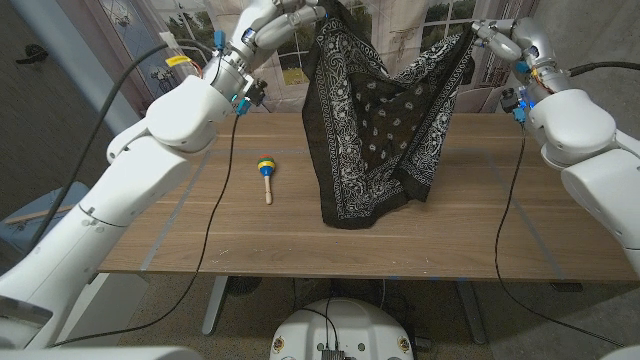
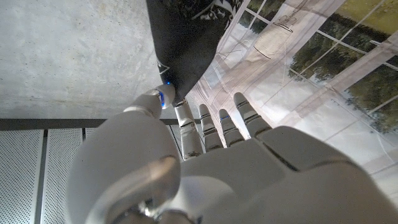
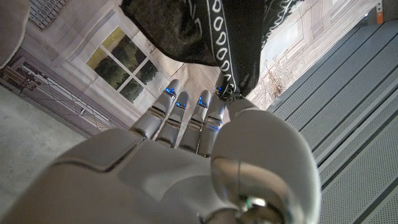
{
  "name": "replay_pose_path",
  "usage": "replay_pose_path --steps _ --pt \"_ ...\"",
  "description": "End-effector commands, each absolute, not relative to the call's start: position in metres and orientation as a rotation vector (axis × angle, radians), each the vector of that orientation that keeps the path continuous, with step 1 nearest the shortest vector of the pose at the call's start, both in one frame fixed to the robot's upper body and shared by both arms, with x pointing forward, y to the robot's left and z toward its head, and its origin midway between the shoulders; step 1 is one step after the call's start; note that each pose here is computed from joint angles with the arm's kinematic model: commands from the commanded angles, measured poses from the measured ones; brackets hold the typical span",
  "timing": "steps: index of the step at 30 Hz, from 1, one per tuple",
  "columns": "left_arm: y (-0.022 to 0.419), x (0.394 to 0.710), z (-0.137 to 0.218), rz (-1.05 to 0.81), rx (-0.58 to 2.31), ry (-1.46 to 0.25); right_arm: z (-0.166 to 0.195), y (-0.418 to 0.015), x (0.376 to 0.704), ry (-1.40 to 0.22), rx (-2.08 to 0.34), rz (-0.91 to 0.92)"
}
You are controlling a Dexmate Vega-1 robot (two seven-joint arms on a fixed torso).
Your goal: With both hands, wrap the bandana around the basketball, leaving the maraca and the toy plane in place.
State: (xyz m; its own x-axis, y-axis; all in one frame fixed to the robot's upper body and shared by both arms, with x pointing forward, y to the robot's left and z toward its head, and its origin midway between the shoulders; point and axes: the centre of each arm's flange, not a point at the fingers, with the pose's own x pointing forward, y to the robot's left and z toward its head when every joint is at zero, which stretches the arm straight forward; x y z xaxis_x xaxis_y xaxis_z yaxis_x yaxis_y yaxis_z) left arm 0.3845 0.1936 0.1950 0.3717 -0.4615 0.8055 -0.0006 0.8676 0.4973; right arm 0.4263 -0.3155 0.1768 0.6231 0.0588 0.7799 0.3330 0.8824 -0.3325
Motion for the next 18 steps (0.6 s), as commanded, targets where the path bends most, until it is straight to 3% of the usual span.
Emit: replay_pose_path --steps 1,18 --pt "0.218 0.382 0.184 -0.121 0.517 -1.068 0.187 -0.286 0.470 -0.830 -0.541 -0.083" --pt "0.230 0.408 0.183 0.054 0.626 -0.874 0.181 -0.285 0.528 -0.736 -0.523 -0.074"
